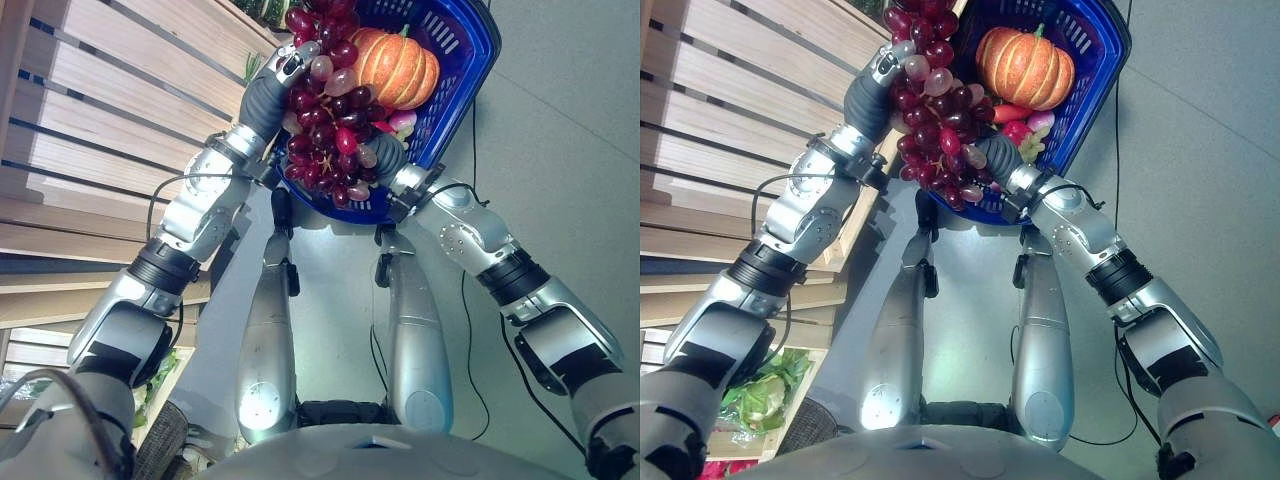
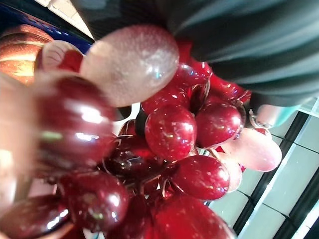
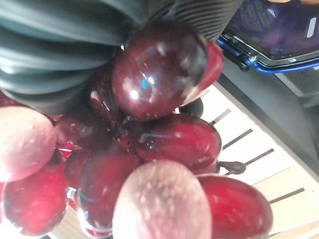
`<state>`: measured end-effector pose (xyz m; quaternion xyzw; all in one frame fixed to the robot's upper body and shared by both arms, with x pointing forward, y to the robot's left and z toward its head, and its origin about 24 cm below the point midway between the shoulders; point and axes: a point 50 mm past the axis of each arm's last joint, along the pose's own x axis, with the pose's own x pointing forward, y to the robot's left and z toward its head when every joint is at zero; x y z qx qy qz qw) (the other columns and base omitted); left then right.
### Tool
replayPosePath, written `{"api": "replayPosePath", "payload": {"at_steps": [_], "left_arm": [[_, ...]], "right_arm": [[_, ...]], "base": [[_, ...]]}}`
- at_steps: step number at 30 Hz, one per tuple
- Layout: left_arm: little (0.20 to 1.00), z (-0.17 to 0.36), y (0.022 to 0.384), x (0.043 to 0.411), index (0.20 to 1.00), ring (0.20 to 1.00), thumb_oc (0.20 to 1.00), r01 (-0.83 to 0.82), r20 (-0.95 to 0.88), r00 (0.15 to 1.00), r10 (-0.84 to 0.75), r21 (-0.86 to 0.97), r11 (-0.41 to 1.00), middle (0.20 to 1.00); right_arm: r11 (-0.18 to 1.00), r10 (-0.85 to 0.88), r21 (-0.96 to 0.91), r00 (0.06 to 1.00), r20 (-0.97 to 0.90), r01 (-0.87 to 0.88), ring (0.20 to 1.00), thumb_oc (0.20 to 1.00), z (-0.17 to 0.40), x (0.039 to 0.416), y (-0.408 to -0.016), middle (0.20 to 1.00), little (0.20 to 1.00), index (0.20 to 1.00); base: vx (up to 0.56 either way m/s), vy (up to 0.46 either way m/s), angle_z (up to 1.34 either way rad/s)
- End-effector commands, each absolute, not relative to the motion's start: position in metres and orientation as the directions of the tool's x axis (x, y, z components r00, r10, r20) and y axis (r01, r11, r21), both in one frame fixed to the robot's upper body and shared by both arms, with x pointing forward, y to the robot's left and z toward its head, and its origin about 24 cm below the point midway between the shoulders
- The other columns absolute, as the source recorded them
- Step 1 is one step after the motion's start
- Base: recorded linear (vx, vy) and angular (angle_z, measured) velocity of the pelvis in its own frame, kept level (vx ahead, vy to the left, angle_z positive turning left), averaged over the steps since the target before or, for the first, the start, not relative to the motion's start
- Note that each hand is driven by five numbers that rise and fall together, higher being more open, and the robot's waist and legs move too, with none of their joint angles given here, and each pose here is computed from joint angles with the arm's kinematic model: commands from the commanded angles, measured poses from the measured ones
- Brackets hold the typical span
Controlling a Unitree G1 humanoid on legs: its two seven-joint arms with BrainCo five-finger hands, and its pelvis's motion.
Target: Pick up fruits and vegetables into the basket
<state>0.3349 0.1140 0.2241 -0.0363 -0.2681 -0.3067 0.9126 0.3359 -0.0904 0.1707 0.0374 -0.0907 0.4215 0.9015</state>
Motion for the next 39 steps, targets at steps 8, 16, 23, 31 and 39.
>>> {"api": "replayPosePath", "payload": {"at_steps": [8,16,23,31,39], "left_arm": [[1.000,0.270,0.133,0.313,1.000,1.000,1.000,0.425,0.800,0.583,-0.144,-0.148,0.893,1.000],[1.000,0.270,0.154,0.314,1.000,1.000,1.000,0.201,0.803,0.584,0.123,-0.289,0.936,1.000],[1.000,0.261,0.166,0.331,1.000,1.000,1.000,0.038,0.734,0.647,0.204,-0.299,0.953,1.000],[1.000,0.241,0.188,0.351,1.000,1.000,1.000,-0.054,0.627,0.729,0.274,-0.347,0.936,1.000],[1.000,0.229,0.188,0.362,1.000,1.000,1.000,0.001,0.581,0.798,0.161,-0.268,0.963,1.000]], "right_arm": [[0.537,0.793,-0.052,0.483,0.371,-0.842,0.200,0.200,0.201,0.319,-0.066,0.200,0.200,0.200],[0.561,0.764,-0.034,0.501,0.407,-0.827,0.200,0.200,0.206,0.321,-0.066,0.200,0.200,0.200],[0.592,0.726,-0.015,0.526,0.444,-0.805,0.200,0.200,0.210,0.325,-0.072,0.200,0.200,0.200],[0.609,0.707,-0.014,0.536,0.461,-0.793,0.200,0.200,0.215,0.329,-0.080,0.200,0.200,0.200],[0.612,0.703,-0.037,0.523,0.482,-0.790,0.200,0.200,0.220,0.327,-0.082,0.200,0.200,0.200]], "base": [[0.00,-0.017,0.01],[0.00,0.000,0.00],[0.00,0.000,0.00],[0.00,0.000,0.00],[0.00,0.004,0.00]]}}
